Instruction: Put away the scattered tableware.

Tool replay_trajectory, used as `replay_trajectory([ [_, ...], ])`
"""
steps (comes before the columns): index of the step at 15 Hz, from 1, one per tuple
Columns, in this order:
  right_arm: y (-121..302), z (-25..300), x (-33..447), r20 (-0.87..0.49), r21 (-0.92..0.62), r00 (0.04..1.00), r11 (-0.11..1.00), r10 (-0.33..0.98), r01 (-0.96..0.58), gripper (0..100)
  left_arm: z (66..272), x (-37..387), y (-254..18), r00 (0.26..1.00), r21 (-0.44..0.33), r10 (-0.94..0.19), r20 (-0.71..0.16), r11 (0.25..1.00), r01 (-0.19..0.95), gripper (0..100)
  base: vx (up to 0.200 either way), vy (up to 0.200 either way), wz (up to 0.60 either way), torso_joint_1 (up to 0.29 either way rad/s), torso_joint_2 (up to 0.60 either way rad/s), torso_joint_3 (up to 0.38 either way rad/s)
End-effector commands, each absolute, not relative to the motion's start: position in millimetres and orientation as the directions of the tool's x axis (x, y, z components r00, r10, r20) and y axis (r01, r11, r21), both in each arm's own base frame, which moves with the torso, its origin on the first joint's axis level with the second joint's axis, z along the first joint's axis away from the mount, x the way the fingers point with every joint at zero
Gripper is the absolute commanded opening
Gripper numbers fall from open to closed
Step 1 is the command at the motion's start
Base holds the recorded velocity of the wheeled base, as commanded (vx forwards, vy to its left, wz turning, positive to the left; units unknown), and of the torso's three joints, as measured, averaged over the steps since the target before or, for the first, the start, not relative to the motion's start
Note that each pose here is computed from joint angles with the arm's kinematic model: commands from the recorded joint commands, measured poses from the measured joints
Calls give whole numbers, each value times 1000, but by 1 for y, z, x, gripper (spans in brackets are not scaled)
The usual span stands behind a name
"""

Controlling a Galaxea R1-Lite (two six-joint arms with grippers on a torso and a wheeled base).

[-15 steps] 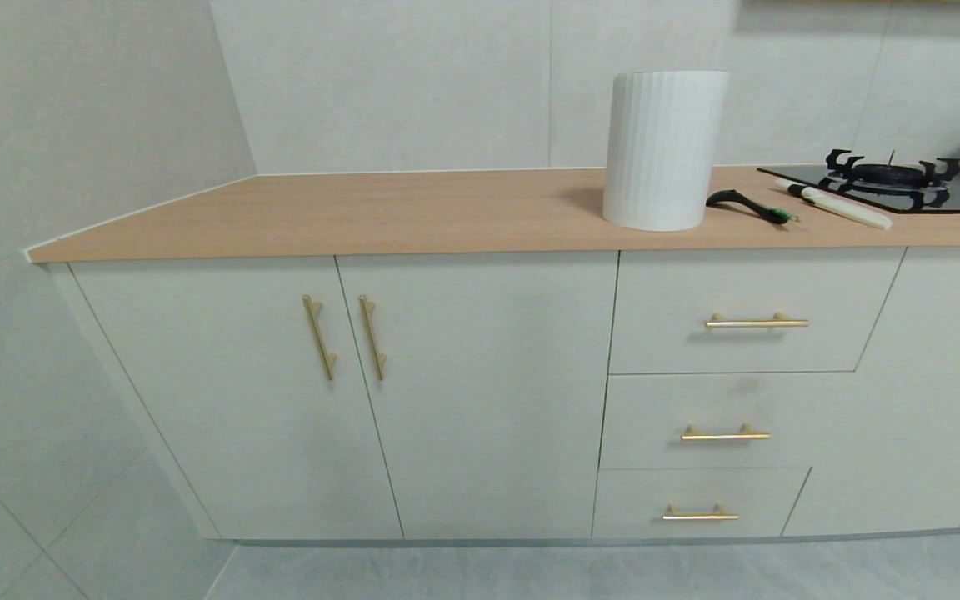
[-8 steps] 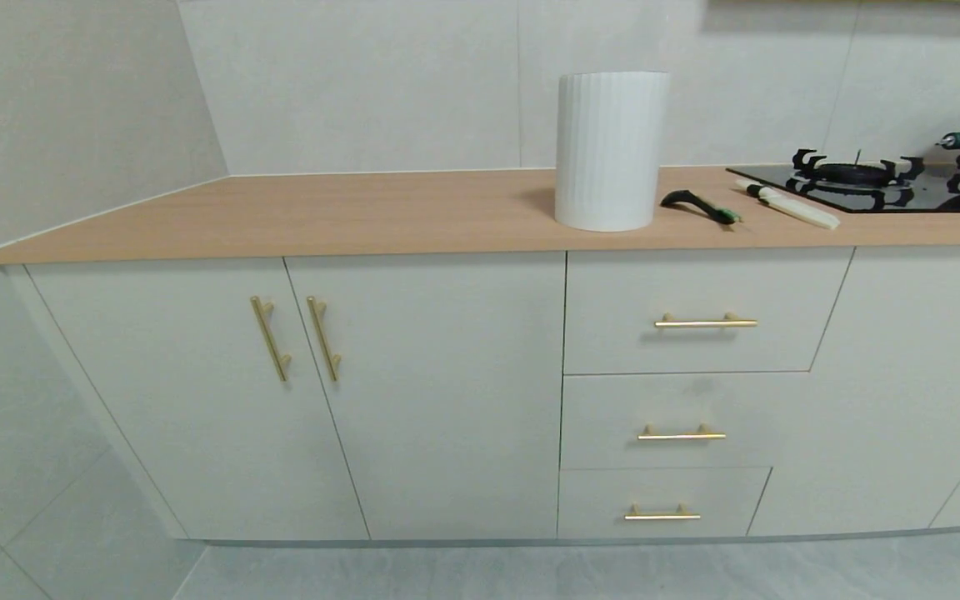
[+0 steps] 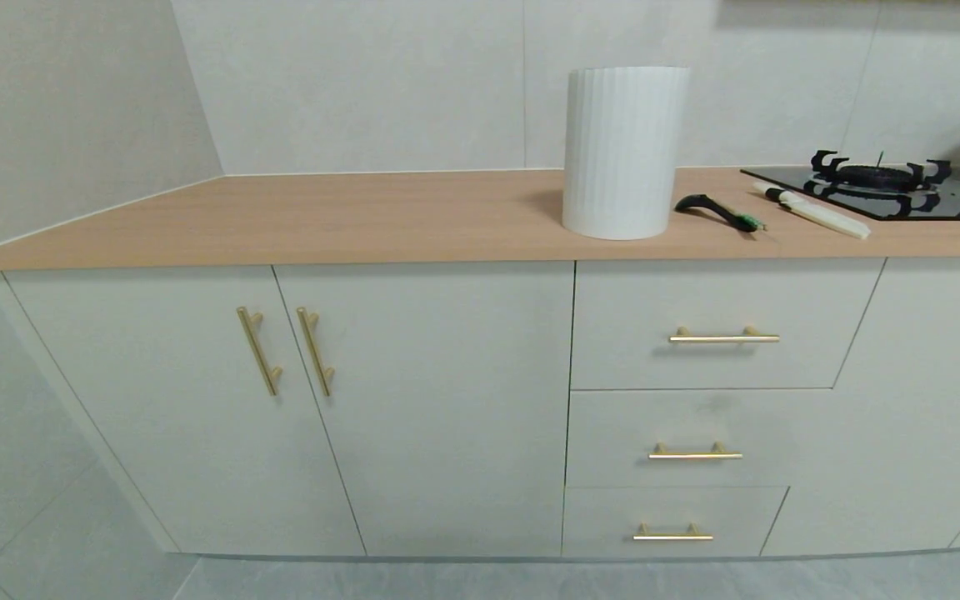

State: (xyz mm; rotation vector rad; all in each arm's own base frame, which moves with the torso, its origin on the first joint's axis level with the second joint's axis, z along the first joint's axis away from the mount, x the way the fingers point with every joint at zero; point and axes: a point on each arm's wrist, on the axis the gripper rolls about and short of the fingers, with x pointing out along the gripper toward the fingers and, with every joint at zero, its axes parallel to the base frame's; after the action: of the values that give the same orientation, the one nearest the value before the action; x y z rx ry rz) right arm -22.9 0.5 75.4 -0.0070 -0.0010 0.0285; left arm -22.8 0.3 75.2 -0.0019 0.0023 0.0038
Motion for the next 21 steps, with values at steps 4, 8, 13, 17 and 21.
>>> replay_trajectory([
  [4, 1, 75, -23, 0, -11, 1000, 1000, 29, -29, 100, 75, -23, 0, 1000, -2, 5, -2, 1000, -5, 100, 0, 0, 0, 0, 0, 0],
  [8, 0, 75, -23, 0, 17, 1000, 1000, 23, -23, 100, 75, -23, 0, 1000, -2, 5, -2, 1000, -5, 100, 0, 0, 0, 0, 0, 0],
  [13, 1, 124, -28, 64, -6, 996, 998, 64, -64, 100, 75, -23, 0, 1000, -2, 5, -3, 1000, -5, 100, 0, 0, 0, 0, 0, 0],
  [17, 3, 177, 21, -152, 18, 981, 993, 119, -118, 100, 75, -23, 0, 1000, -2, 5, -2, 1000, -5, 100, 0, 0, 0, 0, 0, 0],
  [21, 5, 178, 63, -327, 44, 933, 989, 148, -142, 100, 75, -23, 0, 1000, -2, 5, -2, 1000, -5, 100, 0, 0, 0, 0, 0, 0],
])
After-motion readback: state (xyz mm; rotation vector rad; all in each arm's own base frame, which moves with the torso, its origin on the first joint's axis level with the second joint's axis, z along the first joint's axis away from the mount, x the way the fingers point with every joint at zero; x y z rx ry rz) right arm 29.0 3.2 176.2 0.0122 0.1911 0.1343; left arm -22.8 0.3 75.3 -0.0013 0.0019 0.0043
